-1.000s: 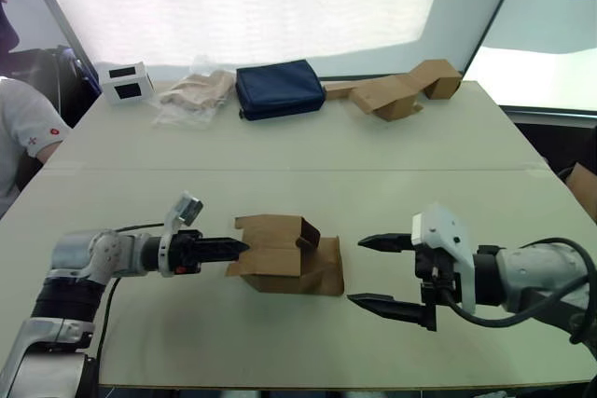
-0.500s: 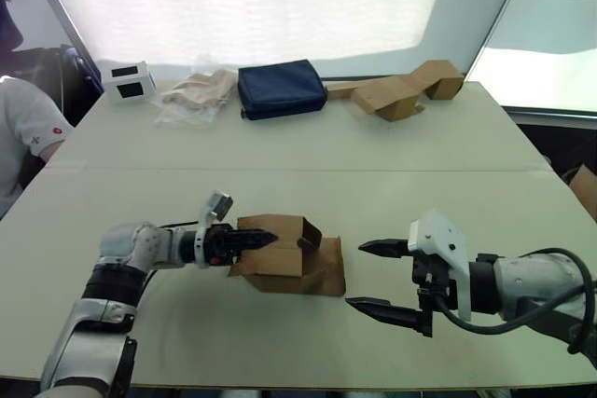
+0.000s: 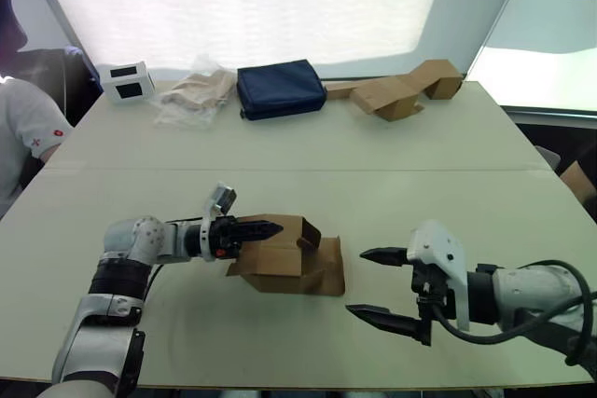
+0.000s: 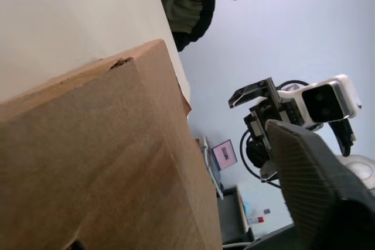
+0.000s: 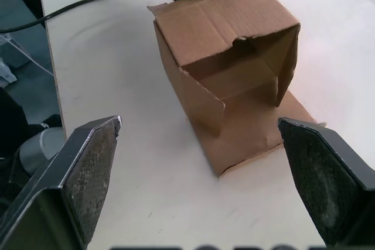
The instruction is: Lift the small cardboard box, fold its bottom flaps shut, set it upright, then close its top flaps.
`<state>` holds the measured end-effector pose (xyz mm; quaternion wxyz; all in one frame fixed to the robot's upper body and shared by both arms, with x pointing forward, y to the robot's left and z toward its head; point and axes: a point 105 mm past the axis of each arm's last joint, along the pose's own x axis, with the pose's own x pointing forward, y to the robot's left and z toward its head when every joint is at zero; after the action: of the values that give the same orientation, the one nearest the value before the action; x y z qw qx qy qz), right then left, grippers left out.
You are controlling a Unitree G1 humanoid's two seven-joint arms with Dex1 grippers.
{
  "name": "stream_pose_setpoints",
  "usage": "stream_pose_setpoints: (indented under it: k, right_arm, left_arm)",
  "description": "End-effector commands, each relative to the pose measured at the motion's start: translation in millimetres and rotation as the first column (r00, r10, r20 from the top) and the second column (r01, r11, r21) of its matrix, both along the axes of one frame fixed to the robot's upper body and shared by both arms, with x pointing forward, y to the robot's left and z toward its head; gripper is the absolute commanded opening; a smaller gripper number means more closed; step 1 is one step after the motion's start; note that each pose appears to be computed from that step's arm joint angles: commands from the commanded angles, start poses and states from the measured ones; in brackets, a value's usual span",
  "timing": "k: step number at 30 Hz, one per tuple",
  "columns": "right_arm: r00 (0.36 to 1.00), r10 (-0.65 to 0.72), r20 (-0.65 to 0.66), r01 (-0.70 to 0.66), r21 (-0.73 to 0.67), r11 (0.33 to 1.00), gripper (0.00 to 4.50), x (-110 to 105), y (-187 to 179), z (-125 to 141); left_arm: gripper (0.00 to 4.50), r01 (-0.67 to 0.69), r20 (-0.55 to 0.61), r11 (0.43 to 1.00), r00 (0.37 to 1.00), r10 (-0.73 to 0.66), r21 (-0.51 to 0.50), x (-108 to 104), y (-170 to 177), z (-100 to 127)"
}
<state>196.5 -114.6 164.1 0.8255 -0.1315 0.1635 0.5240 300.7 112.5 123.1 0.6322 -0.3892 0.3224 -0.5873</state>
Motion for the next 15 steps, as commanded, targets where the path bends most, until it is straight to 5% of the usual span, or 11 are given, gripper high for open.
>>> stream_pose_setpoints:
  k: [1, 5, 12, 15]
  right_arm:
    - [0.999, 0.018, 0.042, -0.018, 0.004, 1.0, 4.5, -2, 3, 7]
    - [0.999, 0.02, 0.044, -0.02, 0.009, 1.0, 4.5, -2, 6, 9]
    - [0.998, -0.029, 0.05, 0.024, 0.101, 0.995, 4.5, 7, 8, 20]
    - [0.975, -0.202, 0.098, 0.166, 0.288, 0.943, 4.5, 37, -2, 43]
  left_arm:
    - [1.6, 0.008, 0.024, 1.0, 1.0, -0.008, -0.007, 2, 3, 5]
    - [0.05, 0.007, 0.022, 1.0, 1.0, -0.007, -0.003, 2, 6, 2]
    - [0.05, -0.02, 0.117, 1.0, 0.993, 0.02, 0.0, 8, 10, 5]
    - [0.05, -0.059, 0.258, 0.998, 0.964, 0.06, -0.012, 21, 15, 31]
